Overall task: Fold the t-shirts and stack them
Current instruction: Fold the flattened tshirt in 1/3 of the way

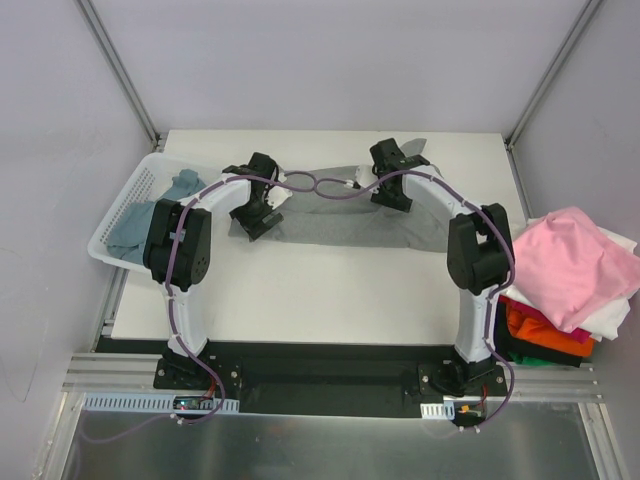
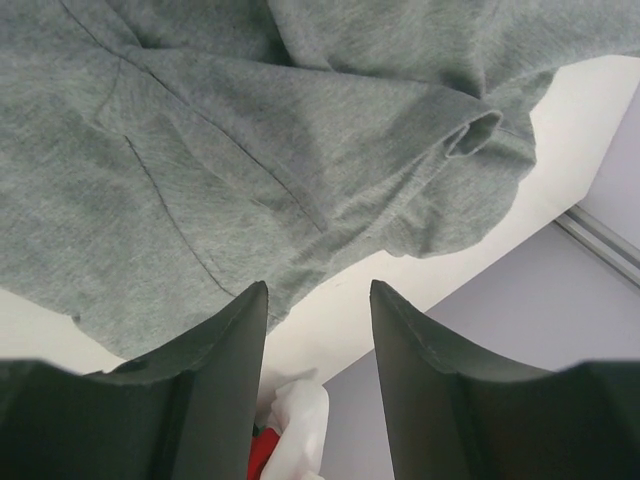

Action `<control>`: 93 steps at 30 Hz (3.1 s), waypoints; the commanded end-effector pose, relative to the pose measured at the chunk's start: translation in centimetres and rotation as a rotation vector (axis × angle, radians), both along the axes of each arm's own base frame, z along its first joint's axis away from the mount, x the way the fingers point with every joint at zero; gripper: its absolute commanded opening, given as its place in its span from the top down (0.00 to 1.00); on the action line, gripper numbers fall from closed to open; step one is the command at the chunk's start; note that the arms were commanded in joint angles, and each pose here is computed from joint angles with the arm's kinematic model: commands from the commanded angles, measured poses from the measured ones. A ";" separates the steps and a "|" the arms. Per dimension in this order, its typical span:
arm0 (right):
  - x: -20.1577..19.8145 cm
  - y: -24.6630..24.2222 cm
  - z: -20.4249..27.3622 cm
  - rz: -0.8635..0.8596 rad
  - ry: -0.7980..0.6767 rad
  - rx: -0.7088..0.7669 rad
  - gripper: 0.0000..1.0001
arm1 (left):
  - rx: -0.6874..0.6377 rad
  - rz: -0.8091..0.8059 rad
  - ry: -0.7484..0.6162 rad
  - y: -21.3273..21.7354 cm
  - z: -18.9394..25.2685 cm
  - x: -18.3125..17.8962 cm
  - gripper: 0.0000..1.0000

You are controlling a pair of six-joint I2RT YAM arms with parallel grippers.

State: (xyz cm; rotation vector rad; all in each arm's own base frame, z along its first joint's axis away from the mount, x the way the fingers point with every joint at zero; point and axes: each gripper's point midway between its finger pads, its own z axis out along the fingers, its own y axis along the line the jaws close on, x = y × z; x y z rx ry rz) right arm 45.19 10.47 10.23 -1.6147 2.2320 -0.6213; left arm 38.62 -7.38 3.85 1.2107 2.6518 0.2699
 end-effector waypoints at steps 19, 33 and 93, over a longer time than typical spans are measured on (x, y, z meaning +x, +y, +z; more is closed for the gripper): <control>1.2 1.0 -2.5 0.006 0.053 0.023 0.56 | -0.030 -0.001 -0.018 -0.4 0.4 -0.2 0.17; 1.5 0.8 -4.1 -0.003 0.077 0.024 0.80 | -0.019 0.001 -0.015 -0.1 0.1 -0.3 0.17; 7.6 8.5 0.5 0.102 -0.202 -0.077 0.58 | -0.019 0.005 -0.018 0.0 0.3 -0.6 0.17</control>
